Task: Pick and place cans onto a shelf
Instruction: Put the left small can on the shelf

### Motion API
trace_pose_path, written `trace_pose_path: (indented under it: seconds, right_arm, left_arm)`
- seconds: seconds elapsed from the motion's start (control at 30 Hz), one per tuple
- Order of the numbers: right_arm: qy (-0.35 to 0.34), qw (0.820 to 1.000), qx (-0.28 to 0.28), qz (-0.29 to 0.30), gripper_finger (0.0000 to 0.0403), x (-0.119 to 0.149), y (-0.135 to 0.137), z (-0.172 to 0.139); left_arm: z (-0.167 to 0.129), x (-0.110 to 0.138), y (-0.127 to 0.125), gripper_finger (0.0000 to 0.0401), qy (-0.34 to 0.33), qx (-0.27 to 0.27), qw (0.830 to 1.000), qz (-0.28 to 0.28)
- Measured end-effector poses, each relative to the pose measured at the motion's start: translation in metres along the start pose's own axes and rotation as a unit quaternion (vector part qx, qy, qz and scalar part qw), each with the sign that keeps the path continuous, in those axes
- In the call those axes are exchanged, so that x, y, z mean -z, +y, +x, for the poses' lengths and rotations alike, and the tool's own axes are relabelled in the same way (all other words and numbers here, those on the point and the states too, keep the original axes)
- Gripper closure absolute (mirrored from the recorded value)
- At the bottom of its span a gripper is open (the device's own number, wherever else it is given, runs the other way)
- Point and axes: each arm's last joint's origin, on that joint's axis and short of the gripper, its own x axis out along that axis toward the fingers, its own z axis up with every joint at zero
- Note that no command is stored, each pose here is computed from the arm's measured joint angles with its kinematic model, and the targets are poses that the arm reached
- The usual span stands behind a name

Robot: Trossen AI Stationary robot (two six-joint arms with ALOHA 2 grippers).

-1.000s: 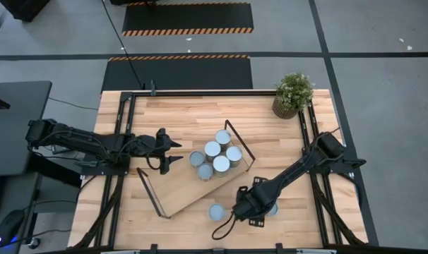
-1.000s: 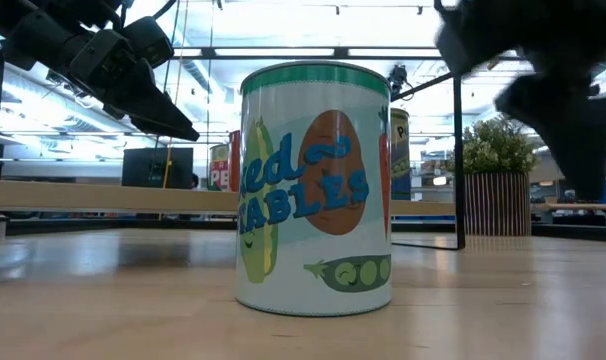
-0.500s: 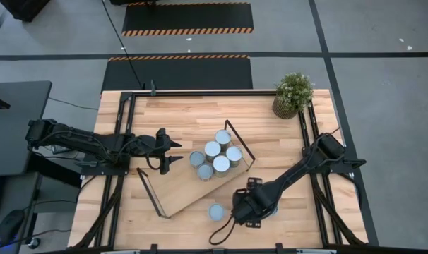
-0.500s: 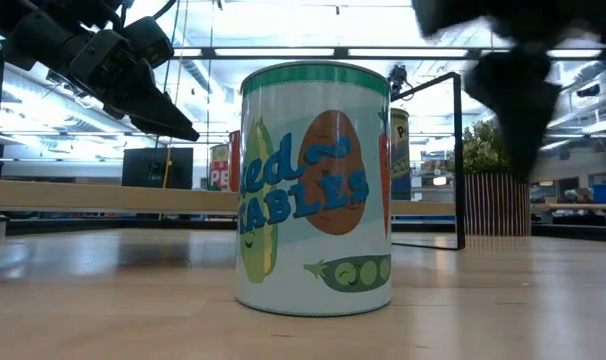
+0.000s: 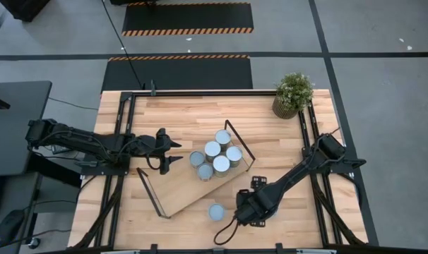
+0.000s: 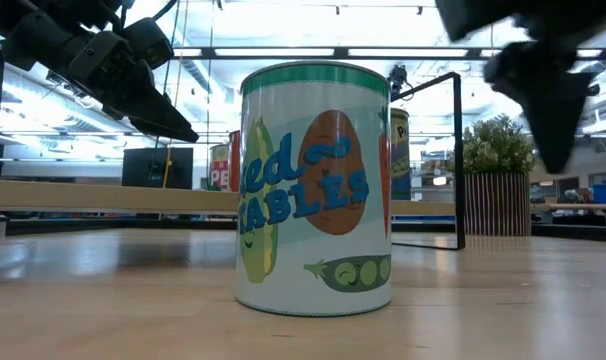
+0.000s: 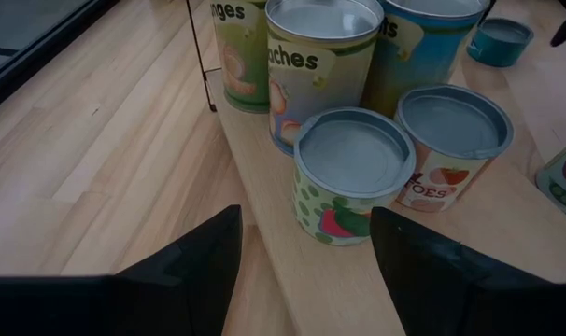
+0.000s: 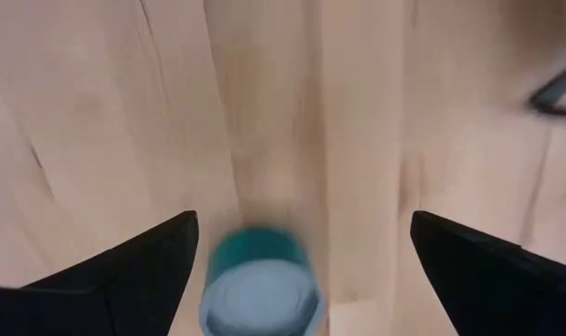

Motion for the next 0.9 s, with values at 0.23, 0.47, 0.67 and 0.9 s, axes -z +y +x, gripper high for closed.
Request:
trace_pose_path:
  seconds: [0.23,0.47,0.67,0.9]
  right_arm:
    - [0.022,1.000,-0.001,0.001,0.0003,0.014,0.007,0.016]
    - [0.056,0.998,0.003,0.002,0.0003,0.027,0.006,0.031]
    - [0.086,0.996,-0.018,0.004,0.0005,0.034,0.005,0.045]
    - [0.093,0.996,-0.014,0.005,0.0024,0.037,0.003,0.050]
  left_arm:
    - [0.000,0.000,0.000,0.0158,0.000,0.000,1.000,-0.002]
    - [0.000,0.000,0.000,0.0158,0.000,0.000,1.000,-0.003]
    - [0.000,0.000,0.000,0.0158,0.000,0.000,1.000,-0.004]
    - [0.000,0.000,0.000,0.0158,0.000,0.000,1.000,-0.004]
